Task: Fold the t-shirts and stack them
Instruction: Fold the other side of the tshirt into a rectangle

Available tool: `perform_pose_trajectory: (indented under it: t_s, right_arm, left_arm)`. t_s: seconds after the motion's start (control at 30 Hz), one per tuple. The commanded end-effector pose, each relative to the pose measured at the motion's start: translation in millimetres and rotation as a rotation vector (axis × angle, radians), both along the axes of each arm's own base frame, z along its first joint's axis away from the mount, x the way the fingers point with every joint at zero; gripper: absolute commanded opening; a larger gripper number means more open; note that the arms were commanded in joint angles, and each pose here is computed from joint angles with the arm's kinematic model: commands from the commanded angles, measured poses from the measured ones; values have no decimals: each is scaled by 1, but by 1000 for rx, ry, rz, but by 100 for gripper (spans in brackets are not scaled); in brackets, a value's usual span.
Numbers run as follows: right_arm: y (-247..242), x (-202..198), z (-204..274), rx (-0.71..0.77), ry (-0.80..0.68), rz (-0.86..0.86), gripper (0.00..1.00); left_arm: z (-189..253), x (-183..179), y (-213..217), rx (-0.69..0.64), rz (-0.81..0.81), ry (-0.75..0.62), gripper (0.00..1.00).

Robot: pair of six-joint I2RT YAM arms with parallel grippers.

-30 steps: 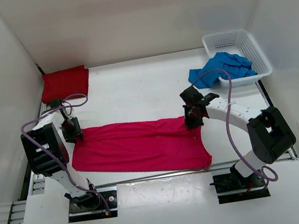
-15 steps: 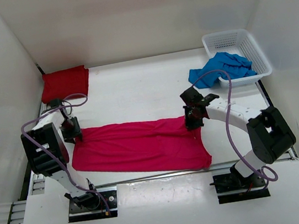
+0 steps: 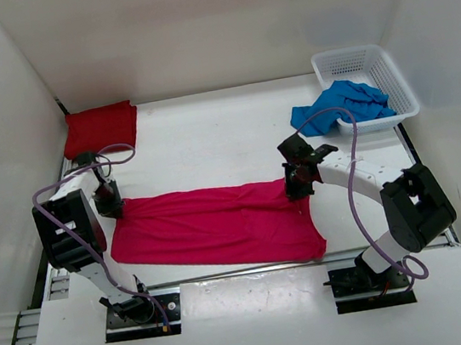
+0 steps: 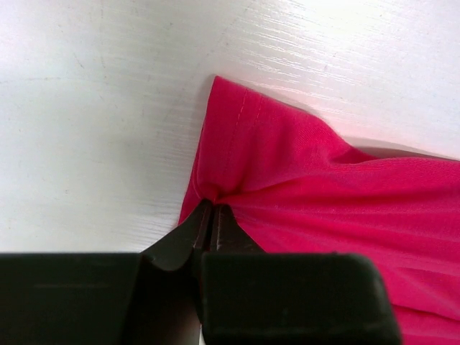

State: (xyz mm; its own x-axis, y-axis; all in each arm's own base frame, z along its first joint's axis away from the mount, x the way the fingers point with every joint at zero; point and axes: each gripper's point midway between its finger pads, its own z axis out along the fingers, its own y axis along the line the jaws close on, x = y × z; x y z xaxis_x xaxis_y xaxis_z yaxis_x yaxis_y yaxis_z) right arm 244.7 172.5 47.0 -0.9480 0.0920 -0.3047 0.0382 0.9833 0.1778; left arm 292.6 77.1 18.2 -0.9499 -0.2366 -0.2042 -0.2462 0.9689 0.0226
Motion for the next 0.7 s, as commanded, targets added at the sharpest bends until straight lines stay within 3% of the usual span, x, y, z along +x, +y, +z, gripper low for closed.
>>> perform_pose_trajectory:
  t_s: [0.0, 0.13, 0.4, 0.57, 0.67]
  right_arm:
    - [2, 1, -2, 2, -6, 1, 0]
    - [0, 3, 1, -3, -20, -3, 0]
    - [5, 45, 45, -24, -135, 29, 0]
    - [1, 39, 48, -19, -136, 20, 0]
    - [-1, 27, 46, 0, -119, 10, 0]
  left_arm:
    - [10, 5, 2, 14, 0, -46, 11]
    - [15, 8, 6, 36, 5, -59, 11]
    - [42, 40, 18, 70, 11, -105, 11]
    - [45, 41, 18, 71, 11, -106, 11]
    - [45, 36, 18, 77, 14, -94, 18]
